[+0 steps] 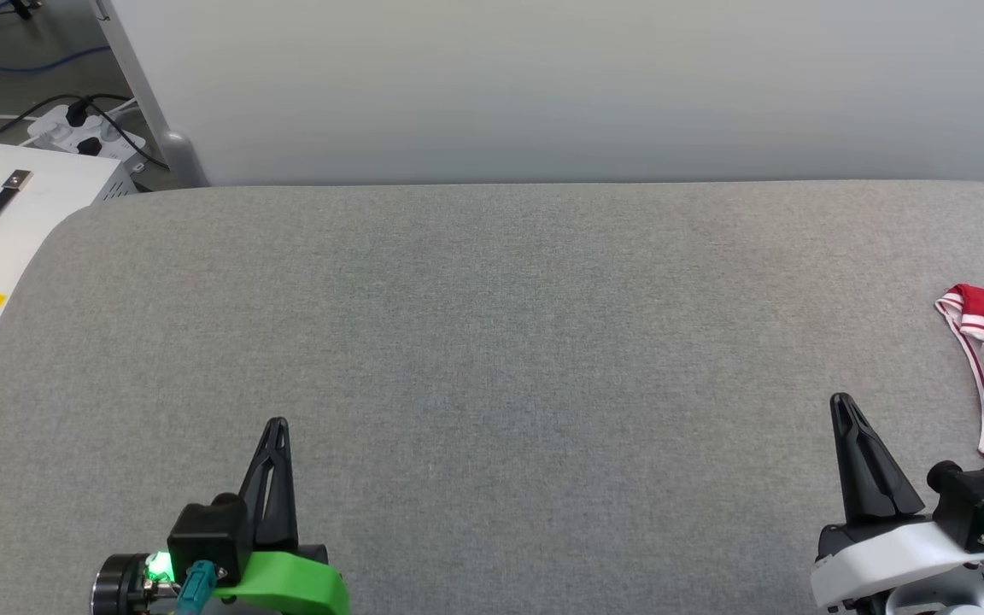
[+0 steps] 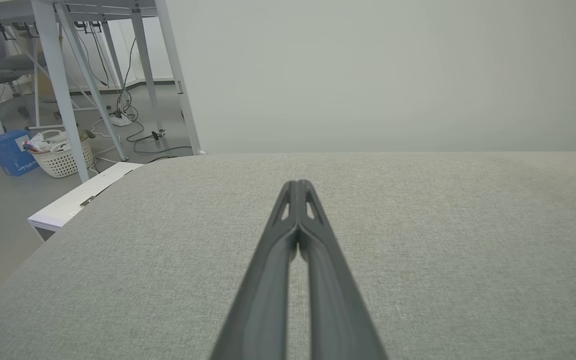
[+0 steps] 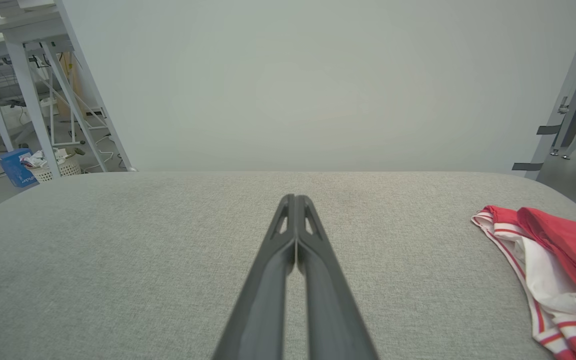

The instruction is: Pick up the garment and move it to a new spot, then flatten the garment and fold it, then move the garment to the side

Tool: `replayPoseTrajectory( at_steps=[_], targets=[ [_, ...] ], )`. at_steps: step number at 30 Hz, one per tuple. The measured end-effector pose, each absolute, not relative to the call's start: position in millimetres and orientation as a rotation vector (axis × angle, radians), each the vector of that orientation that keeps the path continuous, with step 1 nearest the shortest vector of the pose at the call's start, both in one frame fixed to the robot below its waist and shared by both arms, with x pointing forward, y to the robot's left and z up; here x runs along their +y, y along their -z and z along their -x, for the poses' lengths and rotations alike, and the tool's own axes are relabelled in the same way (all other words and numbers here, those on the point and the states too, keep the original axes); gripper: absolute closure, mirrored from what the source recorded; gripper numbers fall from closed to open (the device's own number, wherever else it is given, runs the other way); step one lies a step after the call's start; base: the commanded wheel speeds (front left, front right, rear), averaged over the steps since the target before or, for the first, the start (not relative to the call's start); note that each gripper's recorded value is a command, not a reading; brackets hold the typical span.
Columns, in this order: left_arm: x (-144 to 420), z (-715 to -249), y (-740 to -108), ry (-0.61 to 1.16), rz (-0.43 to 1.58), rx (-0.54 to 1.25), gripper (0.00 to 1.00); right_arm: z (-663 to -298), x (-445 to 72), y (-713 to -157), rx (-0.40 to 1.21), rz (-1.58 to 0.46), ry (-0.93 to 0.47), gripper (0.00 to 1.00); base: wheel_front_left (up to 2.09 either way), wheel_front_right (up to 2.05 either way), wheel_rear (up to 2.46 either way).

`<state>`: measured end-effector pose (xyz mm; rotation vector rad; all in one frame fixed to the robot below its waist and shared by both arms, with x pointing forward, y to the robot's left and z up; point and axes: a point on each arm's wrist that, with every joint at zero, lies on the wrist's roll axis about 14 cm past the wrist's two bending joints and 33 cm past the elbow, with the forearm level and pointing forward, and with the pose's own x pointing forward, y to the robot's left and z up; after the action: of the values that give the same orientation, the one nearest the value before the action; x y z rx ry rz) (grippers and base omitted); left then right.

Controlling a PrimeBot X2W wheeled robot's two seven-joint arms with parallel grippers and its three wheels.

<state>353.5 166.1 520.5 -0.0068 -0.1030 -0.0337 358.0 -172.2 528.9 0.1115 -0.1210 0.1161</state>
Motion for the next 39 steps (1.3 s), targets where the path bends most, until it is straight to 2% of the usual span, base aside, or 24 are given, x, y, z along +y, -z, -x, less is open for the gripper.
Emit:
replayPoseTrajectory(
  at_steps=[39],
  targets=[
    [169.7,-357.7,-517.8,0.024,-0.013,-0.051,1.0,-360.4,-166.5,-523.6,-0.064,-0.061,-0.126,1.0,0.0,0.0,0.0]
  ],
)
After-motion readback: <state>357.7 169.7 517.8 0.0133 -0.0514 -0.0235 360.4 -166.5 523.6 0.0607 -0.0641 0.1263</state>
